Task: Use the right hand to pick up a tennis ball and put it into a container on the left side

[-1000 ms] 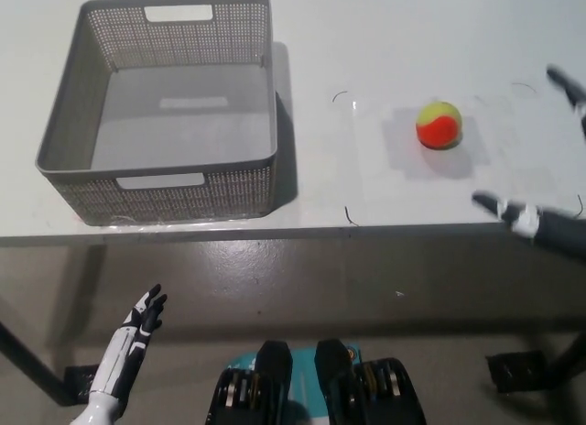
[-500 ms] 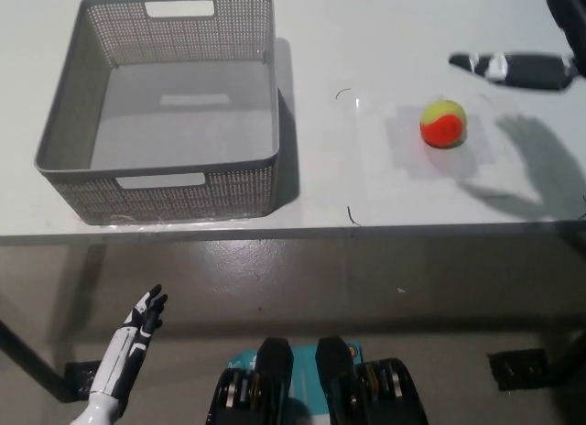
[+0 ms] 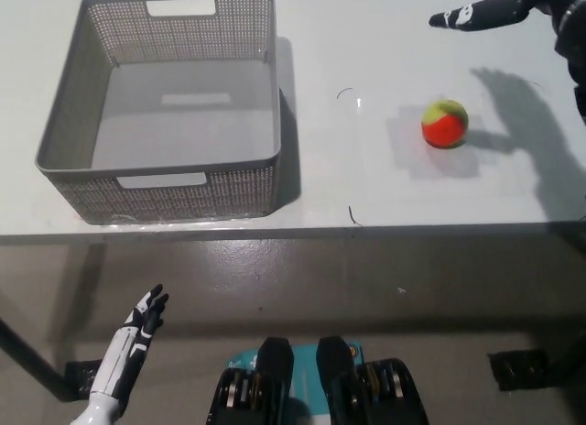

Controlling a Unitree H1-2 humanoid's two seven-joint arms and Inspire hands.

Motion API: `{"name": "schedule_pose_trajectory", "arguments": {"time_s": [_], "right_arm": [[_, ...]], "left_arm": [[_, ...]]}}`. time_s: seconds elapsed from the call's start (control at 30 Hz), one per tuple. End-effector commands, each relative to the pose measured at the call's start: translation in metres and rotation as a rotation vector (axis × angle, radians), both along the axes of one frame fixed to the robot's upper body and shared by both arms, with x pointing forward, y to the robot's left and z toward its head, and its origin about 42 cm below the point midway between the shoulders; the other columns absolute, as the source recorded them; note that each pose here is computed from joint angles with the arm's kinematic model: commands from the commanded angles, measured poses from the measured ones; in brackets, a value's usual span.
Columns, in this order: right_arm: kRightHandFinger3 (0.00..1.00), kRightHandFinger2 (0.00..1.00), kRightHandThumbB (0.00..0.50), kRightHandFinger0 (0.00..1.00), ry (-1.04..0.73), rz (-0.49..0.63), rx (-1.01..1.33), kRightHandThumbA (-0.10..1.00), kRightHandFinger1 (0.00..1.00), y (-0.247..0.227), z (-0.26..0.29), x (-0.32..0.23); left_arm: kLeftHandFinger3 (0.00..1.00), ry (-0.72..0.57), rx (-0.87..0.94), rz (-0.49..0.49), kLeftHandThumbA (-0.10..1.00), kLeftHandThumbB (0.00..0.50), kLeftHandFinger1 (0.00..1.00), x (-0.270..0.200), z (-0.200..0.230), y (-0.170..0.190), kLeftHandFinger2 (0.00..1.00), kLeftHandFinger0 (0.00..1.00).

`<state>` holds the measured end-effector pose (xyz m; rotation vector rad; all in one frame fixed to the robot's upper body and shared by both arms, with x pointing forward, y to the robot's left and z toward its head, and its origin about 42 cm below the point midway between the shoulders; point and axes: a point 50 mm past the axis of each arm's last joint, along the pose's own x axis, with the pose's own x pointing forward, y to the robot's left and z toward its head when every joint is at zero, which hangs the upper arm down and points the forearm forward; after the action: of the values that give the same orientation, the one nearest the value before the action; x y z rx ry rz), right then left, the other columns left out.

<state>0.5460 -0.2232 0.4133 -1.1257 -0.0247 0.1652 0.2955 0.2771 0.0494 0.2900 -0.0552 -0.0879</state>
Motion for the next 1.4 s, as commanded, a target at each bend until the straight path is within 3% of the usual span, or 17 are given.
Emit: {"name": "schedule_pose_trajectory", "arguments": {"time_s": [0.0, 0.27, 0.83, 1.2, 1.37], "right_arm": [[1.00, 1.00, 0.482, 1.00, 0.010, 0.025, 0.021, 1.00, 1.00, 0.014, 0.034, 0.014], [1.00, 1.00, 0.500, 1.00, 0.129, 0.028, 0.017, 1.00, 1.00, 0.013, 0.017, 0.038], [1.00, 1.00, 0.485, 1.00, 0.306, -0.038, -0.016, 1.00, 1.00, 0.006, -0.040, 0.055], [1.00, 1.00, 0.500, 1.00, 0.344, -0.054, -0.073, 1.00, 1.00, -0.003, -0.066, 0.055], [1.00, 1.00, 0.500, 1.00, 0.349, -0.055, -0.087, 1.00, 1.00, 0.000, -0.070, 0.055]], "left_arm": [[1.00, -0.060, 0.024, -0.017, 1.00, 0.296, 1.00, 0.004, 0.010, 0.005, 1.00, 1.00], [1.00, -0.060, 0.018, -0.020, 1.00, 0.301, 1.00, 0.004, 0.010, 0.004, 1.00, 1.00], [1.00, -0.060, 0.023, -0.017, 1.00, 0.293, 1.00, 0.005, 0.011, 0.005, 1.00, 1.00], [1.00, -0.050, 0.017, -0.016, 1.00, 0.314, 1.00, 0.003, 0.008, 0.004, 1.00, 1.00], [1.00, -0.056, 0.018, -0.020, 1.00, 0.292, 1.00, 0.003, 0.008, 0.004, 1.00, 1.00]]}}
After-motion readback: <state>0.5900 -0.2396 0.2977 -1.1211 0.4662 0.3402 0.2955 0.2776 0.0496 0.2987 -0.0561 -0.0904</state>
